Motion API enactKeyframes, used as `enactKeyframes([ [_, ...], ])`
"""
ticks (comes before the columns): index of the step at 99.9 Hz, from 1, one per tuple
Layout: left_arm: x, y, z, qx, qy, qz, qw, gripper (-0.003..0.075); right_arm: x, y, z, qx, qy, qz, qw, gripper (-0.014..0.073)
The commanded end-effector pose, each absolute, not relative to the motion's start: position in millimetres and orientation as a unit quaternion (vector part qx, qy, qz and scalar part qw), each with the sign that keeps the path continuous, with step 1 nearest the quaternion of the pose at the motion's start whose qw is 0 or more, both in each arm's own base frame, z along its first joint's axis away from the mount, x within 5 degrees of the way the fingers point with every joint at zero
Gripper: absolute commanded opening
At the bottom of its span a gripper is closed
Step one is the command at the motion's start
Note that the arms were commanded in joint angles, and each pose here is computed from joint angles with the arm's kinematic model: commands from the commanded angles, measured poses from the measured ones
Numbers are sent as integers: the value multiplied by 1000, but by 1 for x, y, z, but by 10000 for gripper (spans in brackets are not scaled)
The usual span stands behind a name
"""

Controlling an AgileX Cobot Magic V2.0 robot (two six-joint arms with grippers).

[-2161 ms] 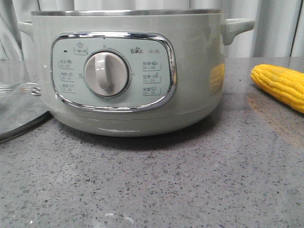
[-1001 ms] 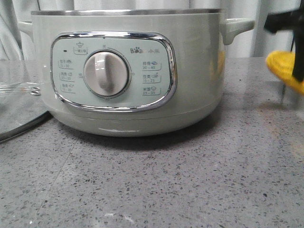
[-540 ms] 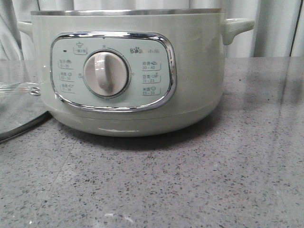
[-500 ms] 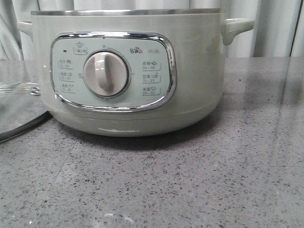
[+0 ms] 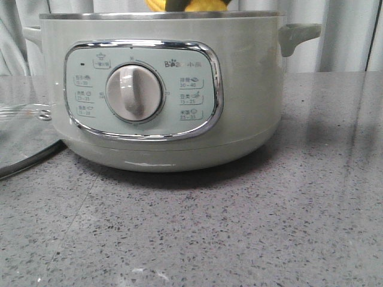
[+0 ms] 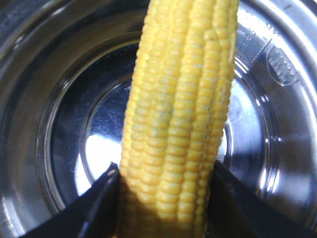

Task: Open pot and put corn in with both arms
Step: 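Lift the corn cob with the right gripper and carry it over the pot, then open the right gripper to drop the corn into the pot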

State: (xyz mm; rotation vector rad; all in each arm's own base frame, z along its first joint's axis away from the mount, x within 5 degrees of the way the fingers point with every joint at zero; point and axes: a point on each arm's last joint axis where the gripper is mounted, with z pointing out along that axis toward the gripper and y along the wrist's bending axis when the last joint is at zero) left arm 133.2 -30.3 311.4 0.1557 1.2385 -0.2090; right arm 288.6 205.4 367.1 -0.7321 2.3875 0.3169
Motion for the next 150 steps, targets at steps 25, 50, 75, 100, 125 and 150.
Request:
enactKeyframes([
  [25, 130, -31, 328, 69, 533, -111, 836, 408, 282, 201, 397, -275, 880, 136, 363, 355],
  [50, 130, -31, 328, 69, 533, -111, 836, 408, 279, 198, 401, -275, 877, 138, 369, 337],
  [75, 130, -31, 328, 67, 535, -111, 835, 283, 258, 175, 438, -278, 848, 109, 438, -66],
  [100, 130, -31, 328, 64, 537, -114, 833, -20, 219, 146, 490, -260, 785, 124, 548, -62],
  [125, 124, -29, 325, 54, 562, -122, 816, -20, 175, 114, 503, -248, 703, 128, 654, -62],
  [150, 103, -23, 319, 42, 585, -128, 800, -20, 122, 77, 447, -264, 643, 106, 711, -62],
])
